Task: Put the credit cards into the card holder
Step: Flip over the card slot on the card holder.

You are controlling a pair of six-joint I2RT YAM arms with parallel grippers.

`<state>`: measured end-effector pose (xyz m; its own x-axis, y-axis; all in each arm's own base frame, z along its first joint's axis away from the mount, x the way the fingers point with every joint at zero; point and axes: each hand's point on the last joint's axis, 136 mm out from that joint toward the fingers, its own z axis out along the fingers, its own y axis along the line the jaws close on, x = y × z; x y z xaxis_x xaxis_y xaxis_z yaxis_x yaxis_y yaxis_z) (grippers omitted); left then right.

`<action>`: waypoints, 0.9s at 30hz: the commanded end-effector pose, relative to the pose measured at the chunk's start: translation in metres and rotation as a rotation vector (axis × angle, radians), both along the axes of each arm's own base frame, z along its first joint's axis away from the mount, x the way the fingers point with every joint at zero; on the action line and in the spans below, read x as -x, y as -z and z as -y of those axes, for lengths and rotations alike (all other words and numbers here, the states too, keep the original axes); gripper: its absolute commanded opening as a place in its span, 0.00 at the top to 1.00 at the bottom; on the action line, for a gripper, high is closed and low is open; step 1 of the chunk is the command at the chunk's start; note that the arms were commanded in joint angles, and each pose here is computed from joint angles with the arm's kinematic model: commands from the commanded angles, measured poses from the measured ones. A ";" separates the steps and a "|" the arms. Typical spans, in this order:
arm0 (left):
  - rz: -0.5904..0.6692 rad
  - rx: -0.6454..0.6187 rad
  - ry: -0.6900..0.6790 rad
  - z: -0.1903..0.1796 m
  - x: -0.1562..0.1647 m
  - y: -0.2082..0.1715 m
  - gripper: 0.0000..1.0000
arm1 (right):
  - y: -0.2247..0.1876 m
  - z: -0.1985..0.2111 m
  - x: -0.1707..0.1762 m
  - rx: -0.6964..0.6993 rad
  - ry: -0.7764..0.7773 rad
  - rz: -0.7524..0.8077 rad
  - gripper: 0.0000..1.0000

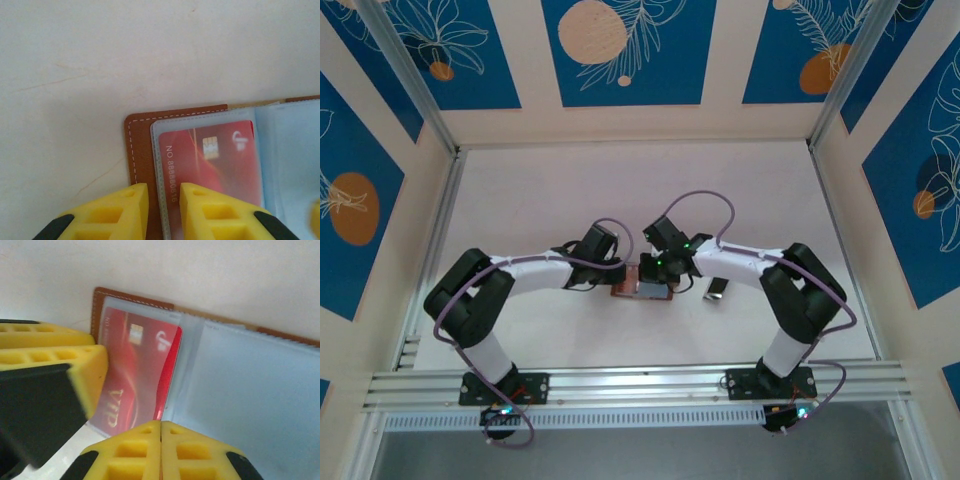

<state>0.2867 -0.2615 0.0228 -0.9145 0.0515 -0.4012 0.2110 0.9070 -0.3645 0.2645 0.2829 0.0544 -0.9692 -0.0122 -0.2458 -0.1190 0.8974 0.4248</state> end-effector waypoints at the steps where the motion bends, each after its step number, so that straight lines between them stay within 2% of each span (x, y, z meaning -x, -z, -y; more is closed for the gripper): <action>1: -0.171 -0.146 0.006 -0.030 0.044 0.047 0.77 | -0.007 0.030 0.001 0.154 -0.034 0.023 0.88; 16: -0.171 -0.146 0.019 -0.028 0.045 0.046 0.77 | 0.036 0.054 -0.021 0.348 0.011 -0.005 0.84; 27: -0.170 -0.148 0.026 -0.028 0.045 0.046 0.76 | 0.027 0.063 -0.030 0.335 0.058 0.022 0.84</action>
